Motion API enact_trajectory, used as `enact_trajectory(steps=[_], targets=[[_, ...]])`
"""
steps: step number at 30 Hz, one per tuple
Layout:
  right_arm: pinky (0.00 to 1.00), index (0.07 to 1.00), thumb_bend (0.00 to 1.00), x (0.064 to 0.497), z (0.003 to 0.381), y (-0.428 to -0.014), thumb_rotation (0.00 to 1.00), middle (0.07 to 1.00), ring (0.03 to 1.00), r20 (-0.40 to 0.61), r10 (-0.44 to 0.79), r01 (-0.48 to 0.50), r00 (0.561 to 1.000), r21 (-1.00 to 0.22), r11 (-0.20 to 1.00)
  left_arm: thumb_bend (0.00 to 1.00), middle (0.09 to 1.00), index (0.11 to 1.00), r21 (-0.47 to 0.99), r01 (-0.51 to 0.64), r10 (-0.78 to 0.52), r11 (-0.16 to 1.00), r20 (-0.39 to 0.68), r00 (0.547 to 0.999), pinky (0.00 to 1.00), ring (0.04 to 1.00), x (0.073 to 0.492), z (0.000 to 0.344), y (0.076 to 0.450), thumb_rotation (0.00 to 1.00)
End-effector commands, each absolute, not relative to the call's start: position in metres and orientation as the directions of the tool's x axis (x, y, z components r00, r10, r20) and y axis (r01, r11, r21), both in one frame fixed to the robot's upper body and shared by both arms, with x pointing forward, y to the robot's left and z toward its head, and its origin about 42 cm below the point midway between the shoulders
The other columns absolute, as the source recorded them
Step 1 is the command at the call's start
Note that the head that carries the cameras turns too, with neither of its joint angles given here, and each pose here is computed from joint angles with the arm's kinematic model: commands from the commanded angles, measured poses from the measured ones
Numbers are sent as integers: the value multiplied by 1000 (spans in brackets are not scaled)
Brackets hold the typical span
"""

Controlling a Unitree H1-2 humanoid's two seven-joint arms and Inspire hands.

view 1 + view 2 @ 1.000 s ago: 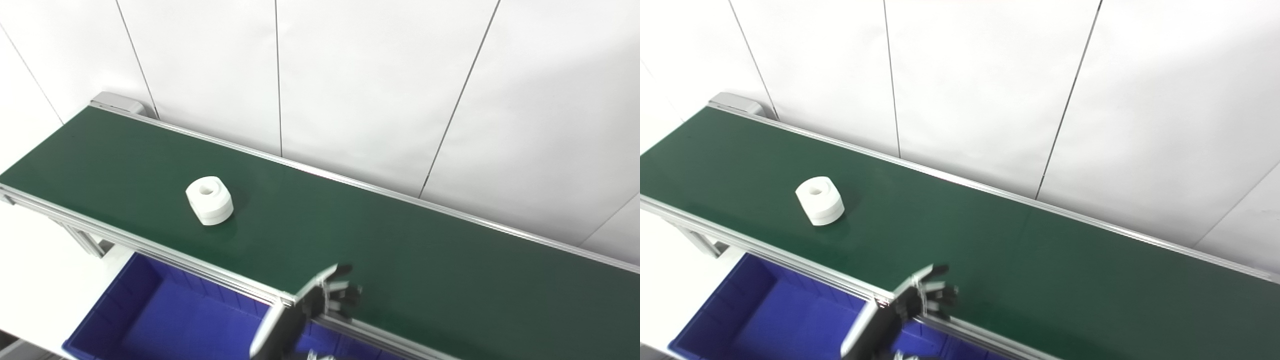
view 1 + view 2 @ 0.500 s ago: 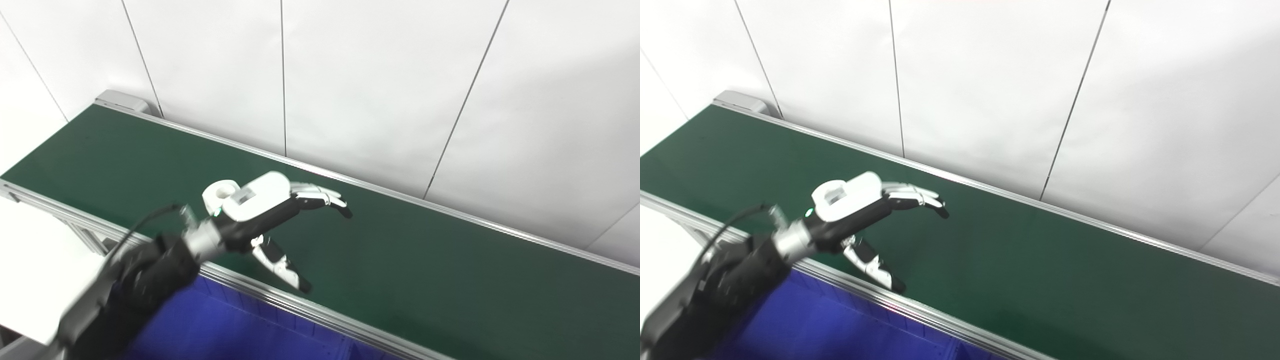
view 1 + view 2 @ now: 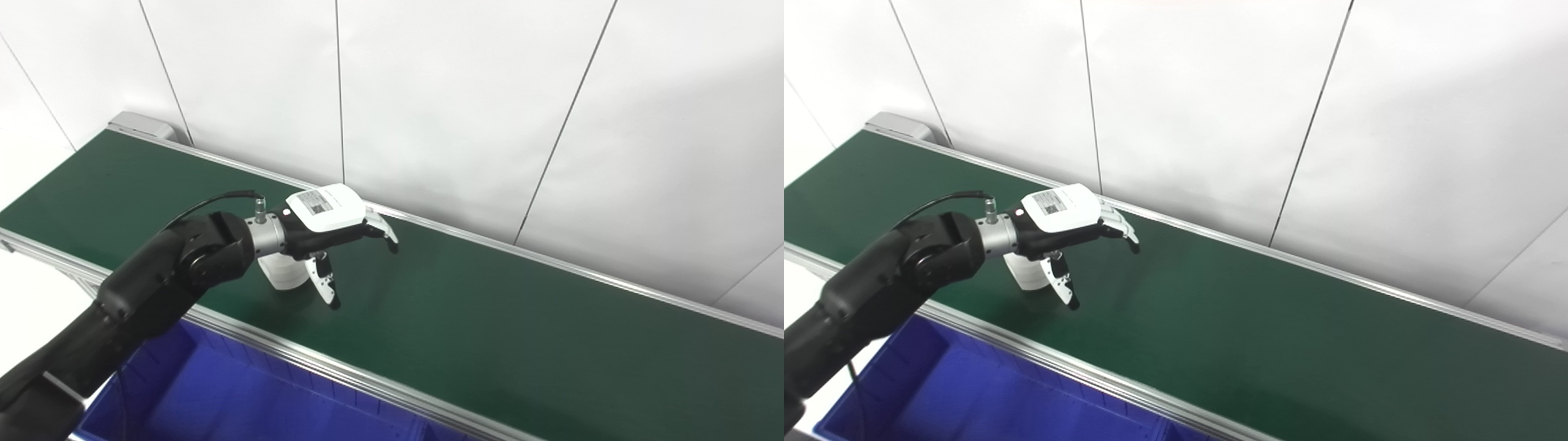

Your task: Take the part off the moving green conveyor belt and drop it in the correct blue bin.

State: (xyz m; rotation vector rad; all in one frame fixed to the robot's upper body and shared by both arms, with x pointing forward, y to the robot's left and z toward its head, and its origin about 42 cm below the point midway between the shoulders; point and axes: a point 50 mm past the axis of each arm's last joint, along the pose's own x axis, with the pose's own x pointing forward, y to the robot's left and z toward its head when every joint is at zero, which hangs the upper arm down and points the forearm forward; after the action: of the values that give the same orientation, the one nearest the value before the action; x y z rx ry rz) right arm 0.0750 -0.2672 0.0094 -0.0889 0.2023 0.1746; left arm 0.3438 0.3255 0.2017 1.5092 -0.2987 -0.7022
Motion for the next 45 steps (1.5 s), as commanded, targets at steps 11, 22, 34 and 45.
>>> enact_trajectory(steps=[11,22,34,45], targets=[[1000,1000,856,82,27,-261,1000,1000,1000,-146,160,-172,976,-71,983,1000,834,784,941,272,-535,-204,-340,774,814,840,360,196,345,366],[1000,1000,808,81,29,-261,1000,1000,1000,-148,165,-177,975,-74,981,1000,858,799,908,316,-497,-275,-416,762,842,867,349,190,364,384],[1000,1000,789,82,29,-262,1000,1000,1000,-154,170,-183,973,-76,980,990,845,782,914,211,-513,-346,-373,773,785,847,347,179,374,236],[1000,1000,776,82,32,-258,1000,1000,1000,-144,174,-184,974,-57,981,537,506,496,988,140,-536,58,-88,839,465,474,335,97,339,12]])
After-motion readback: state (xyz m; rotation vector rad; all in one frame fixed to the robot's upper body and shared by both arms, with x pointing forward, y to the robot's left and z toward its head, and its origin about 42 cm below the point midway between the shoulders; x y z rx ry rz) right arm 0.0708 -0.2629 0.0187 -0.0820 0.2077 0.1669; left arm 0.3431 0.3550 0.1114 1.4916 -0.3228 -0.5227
